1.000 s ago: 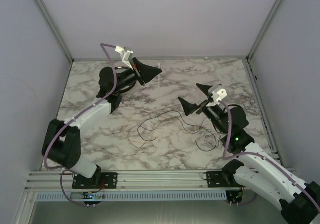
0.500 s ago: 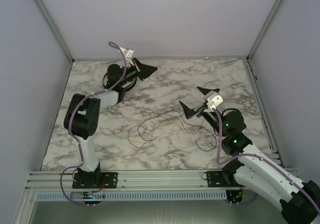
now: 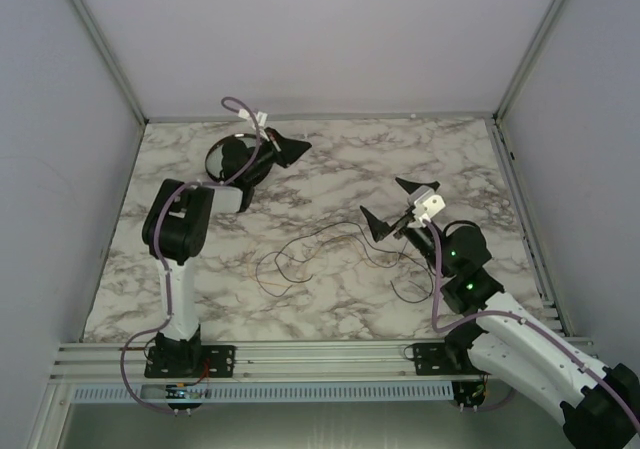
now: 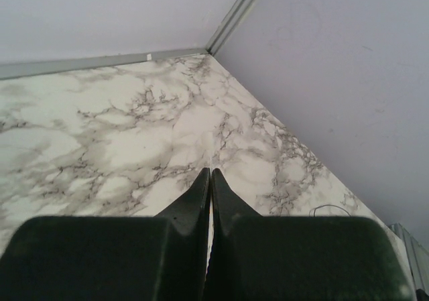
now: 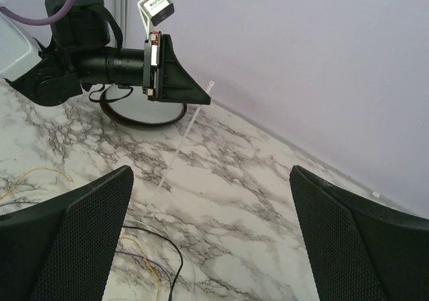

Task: Zip-tie the wires
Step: Adjust the cable at the center of the board.

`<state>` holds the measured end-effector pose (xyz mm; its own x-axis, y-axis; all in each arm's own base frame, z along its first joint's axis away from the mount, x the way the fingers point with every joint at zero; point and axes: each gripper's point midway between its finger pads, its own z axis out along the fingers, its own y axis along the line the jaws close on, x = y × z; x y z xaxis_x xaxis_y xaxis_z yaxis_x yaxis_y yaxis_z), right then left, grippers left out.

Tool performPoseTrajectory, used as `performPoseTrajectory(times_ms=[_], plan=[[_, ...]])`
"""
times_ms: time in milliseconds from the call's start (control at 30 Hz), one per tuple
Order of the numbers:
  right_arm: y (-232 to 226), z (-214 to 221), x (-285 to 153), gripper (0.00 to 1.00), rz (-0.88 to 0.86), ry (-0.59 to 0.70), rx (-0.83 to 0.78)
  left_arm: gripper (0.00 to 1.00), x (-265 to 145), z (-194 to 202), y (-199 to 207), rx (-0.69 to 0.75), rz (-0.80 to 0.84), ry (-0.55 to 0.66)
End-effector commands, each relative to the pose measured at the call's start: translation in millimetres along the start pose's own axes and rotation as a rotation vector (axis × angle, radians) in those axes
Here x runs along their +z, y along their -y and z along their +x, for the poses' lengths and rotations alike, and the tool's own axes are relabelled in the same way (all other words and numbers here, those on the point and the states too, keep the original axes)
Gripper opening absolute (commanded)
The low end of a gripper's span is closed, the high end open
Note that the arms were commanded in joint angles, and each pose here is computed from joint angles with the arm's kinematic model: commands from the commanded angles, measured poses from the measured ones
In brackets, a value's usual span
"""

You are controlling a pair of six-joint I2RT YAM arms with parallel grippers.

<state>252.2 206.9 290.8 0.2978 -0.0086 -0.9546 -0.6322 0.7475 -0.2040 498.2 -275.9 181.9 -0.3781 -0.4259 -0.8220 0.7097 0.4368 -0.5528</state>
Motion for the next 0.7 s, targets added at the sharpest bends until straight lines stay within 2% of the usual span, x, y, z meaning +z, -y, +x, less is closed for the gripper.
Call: performPoseTrajectory(times_ms=[0, 433, 667], plan=[[1.6, -0.6, -2.1, 0.99, 0.006, 0.007, -0.009, 0.00, -8.3, -4.9, 5.0, 0.031, 0.013, 0.090], [-8.3, 17.9, -4.4, 0.99, -0.067, -0.071, -0.111, 0.00, -29.5, 46.2, 32.5, -0.037, -0.055, 0.069], [-19.0, 30.2, -8.6, 0.99, -0.107, -0.117, -0.117, 0.00, -34.6, 55.4, 44.1, -0.084, -0.063, 0.084]])
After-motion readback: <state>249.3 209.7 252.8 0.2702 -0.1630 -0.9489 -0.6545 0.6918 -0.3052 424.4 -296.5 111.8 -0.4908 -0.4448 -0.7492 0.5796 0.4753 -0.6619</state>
